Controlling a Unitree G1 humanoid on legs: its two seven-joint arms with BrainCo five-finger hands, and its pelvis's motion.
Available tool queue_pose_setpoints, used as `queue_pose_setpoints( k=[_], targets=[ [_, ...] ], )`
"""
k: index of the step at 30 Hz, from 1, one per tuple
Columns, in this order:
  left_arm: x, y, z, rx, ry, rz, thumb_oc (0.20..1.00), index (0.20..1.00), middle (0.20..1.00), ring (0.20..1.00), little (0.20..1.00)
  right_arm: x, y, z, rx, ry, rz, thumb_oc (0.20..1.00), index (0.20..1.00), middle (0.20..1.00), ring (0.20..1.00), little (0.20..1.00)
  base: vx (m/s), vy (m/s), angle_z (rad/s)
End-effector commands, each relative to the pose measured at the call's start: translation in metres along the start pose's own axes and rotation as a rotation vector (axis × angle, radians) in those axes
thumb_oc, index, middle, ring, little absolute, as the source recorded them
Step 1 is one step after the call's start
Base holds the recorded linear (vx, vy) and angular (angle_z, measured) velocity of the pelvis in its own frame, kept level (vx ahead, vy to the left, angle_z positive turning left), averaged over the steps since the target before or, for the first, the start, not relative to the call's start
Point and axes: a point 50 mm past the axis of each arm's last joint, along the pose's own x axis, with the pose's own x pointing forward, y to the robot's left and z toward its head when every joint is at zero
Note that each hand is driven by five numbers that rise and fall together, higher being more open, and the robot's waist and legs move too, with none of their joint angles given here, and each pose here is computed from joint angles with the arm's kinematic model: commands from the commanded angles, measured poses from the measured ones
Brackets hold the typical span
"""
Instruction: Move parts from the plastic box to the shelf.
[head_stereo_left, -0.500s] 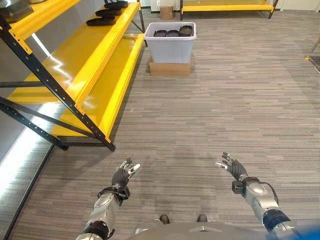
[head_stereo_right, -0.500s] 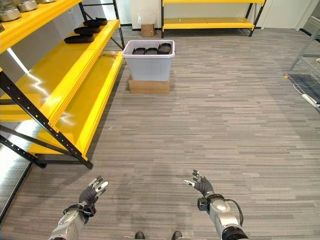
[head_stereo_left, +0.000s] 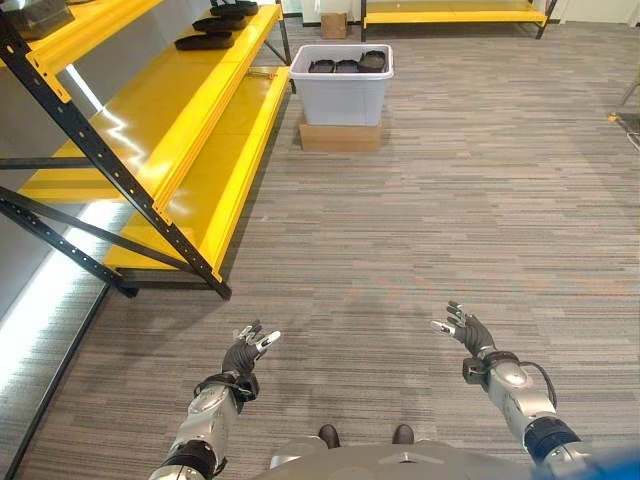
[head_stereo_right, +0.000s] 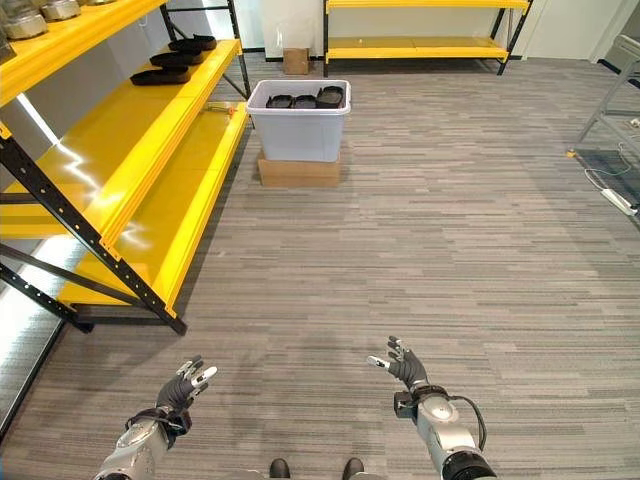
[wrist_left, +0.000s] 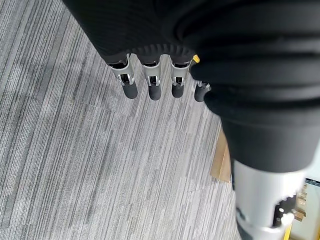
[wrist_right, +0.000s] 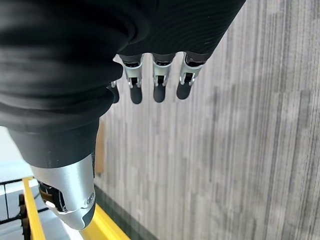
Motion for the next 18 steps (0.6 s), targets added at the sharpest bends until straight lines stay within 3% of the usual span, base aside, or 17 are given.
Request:
queue_pose_setpoints(
  k=[1, 14, 18],
  targets=[
    [0.011, -0.009, 0.022, 0.055, -0.063, -0.026, 1.0, 1.0, 1.0, 1.0, 1.0, 0.01, 0.008, 0.026, -0.01, -0.095, 0.021, 1.0, 1.0, 1.0, 1.0, 1.0, 0.04, 0.067, 0.01],
    [0.013, -0.013, 0.029, 0.088, -0.07, -0.076, 1.0, 1.0, 1.0, 1.0, 1.0, 0.011, 0.005, 0.029, 0.098, -0.111, -0.016, 1.0, 1.0, 1.0, 1.0, 1.0, 0.02, 0.088, -0.01],
    [0.018, -0.021, 0.049, 0.122, -0.118, -0.136, 1.0, 1.0, 1.0, 1.0, 1.0, 0.013, 0.006, 0.04, 0.125, -0.157, -0.037, 1.0, 1.0, 1.0, 1.0, 1.0, -0.03, 0.203, -0.06]
  ],
)
